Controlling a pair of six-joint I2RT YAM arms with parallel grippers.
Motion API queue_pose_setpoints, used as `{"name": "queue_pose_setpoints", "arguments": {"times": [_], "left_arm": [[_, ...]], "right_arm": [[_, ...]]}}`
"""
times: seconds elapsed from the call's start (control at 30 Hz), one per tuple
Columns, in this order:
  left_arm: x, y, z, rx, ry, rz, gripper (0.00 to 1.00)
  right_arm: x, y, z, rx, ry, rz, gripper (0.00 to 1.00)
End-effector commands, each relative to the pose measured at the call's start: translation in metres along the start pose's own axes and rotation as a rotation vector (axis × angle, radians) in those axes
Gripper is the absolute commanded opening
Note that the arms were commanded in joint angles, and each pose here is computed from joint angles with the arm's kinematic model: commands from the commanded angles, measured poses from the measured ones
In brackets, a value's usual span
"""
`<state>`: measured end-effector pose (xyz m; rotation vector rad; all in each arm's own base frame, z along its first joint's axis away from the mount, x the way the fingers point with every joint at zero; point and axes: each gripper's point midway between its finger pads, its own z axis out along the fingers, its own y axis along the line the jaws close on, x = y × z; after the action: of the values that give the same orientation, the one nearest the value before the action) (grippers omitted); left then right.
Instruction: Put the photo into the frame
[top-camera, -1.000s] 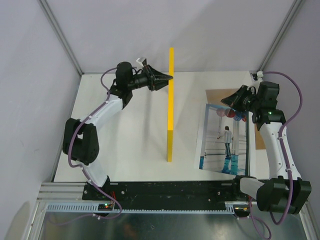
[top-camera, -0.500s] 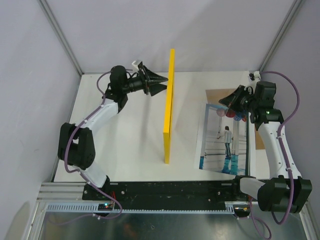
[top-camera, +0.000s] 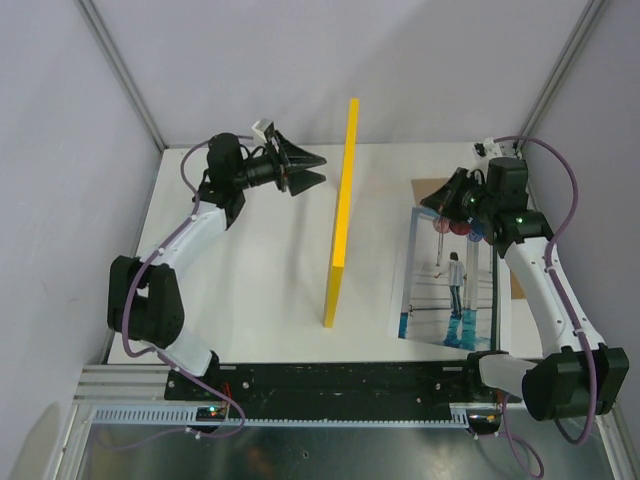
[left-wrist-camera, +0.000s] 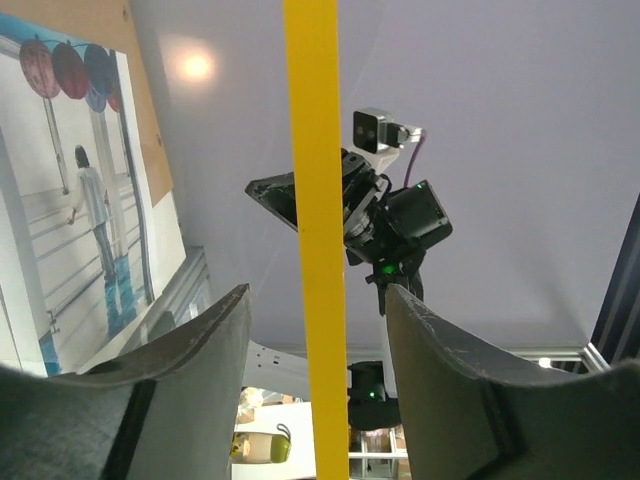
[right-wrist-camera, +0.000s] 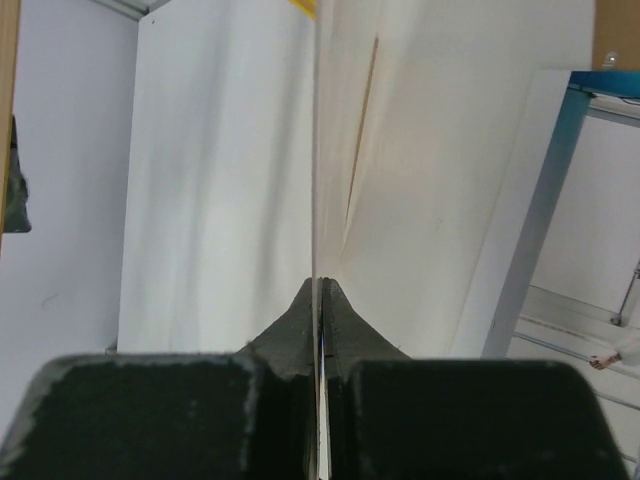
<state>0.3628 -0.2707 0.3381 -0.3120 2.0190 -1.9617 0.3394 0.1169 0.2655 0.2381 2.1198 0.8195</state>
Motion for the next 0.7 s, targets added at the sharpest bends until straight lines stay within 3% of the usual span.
{"name": "queue_pose_setpoints", "arguments": {"times": [0.0, 0.37, 0.67], "left_arm": [[0.006, -0.022, -0.009, -0.009, 0.003, 0.157, 0.62], [-0.015, -0.014, -0.013, -0.198, -0.092, 0.372, 0.68], [-0.021, -0.028, -0.003, -0.414, -0.146, 0.639, 0.74]], "right_arm": [[-0.023, 0.029, -0.004, -0.023, -0.079, -0.068, 0.00], [-0.018, 0.061, 0.003, 0.024, -0.073, -0.172, 0.00], [-0.009, 0.121, 0.025, 0.004, -0.046, -0.268, 0.00]]}}
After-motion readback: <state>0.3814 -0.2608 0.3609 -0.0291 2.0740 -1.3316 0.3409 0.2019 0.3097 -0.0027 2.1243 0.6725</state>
